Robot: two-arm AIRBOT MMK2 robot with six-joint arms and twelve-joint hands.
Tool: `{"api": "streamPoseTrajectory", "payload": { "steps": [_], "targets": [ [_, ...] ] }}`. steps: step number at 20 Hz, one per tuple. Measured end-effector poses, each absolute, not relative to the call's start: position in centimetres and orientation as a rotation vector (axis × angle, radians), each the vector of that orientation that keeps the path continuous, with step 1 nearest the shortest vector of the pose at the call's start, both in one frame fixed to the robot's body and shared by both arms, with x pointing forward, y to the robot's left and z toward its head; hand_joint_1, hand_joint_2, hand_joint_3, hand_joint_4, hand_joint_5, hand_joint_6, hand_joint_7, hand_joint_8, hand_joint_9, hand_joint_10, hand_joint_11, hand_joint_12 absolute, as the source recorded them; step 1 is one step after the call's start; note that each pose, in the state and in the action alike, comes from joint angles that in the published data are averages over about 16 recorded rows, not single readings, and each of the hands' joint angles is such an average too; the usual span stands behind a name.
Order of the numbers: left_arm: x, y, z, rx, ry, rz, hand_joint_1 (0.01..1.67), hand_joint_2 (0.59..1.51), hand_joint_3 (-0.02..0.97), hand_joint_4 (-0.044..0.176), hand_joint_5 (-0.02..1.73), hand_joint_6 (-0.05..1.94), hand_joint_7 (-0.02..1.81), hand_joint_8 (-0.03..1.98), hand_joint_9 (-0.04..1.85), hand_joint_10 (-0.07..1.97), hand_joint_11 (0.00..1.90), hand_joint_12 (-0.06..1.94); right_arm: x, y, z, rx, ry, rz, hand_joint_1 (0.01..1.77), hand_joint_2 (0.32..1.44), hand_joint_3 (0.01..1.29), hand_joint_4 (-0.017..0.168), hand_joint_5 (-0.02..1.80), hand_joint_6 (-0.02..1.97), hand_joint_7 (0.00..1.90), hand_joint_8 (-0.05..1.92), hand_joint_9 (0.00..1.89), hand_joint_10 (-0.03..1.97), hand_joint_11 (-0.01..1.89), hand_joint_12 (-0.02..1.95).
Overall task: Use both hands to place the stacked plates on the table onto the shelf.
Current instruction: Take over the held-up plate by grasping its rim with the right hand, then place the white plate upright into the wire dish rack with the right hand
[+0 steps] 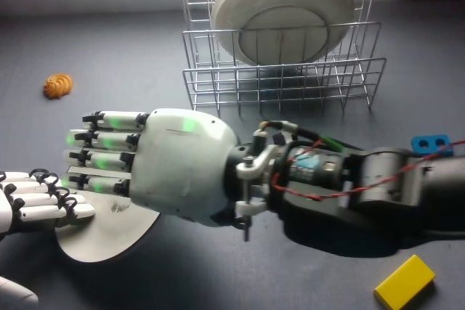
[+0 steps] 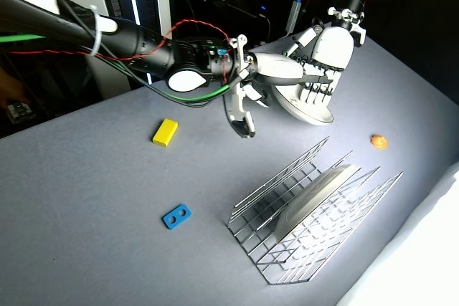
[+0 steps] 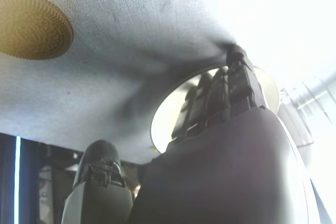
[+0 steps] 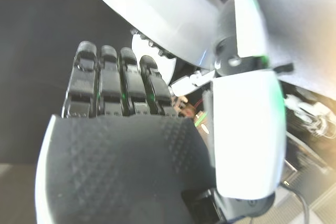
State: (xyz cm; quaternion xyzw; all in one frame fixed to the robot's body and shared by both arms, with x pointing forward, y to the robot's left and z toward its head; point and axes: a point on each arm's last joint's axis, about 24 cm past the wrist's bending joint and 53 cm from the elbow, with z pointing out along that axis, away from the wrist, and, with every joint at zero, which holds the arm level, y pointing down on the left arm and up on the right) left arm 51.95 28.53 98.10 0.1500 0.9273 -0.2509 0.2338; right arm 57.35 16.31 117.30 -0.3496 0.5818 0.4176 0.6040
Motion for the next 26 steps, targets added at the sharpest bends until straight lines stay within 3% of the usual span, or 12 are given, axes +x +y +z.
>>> {"api": "streamPoseTrajectory", "payload": {
  "steps": [4,11,19,26],
  "targets": [
    [52.0,28.5,98.1,0.409,2.546,-0.689,0.02,1.152,0.021,-0.009,-0.01,-0.04,-0.01,-0.01,-0.03,-0.06,0.02,0.02,58.1,17.4,116.8,-0.799,1.343,0.958,1.15,1.04,0.01,0.004,0.36,0.03,0.34,0.03,0.31,0.03,0.08,0.67],
    [52.5,28.6,98.5,0.383,2.534,-0.691,0.02,1.151,0.02,-0.005,-0.01,-0.04,-0.01,-0.01,-0.03,-0.06,0.02,0.02,59.0,18.2,116.6,-0.774,1.334,0.95,1.21,1.02,0.01,0.004,0.7,0.18,0.74,0.23,0.81,0.05,0.37,1.11],
    [55.5,29.2,101.0,0.282,2.454,-0.675,0.02,1.152,0.02,0.0,0.01,-0.01,0.01,-0.01,-0.01,-0.06,0.02,0.01,58.5,17.7,117.4,-0.767,1.315,0.961,1.21,0.98,0.01,0.006,0.87,0.44,1.0,0.56,1.21,0.07,0.7,1.21],
    [59.7,29.8,105.6,0.183,2.312,-0.676,0.02,1.15,0.02,0.003,0.02,0.01,0.01,-0.01,0.01,-0.06,0.02,0.01,57.6,15.8,119.1,-0.774,1.312,0.962,1.21,0.98,0.01,0.012,0.9,0.63,1.06,0.69,1.26,0.08,0.72,1.23]
  ]
}}
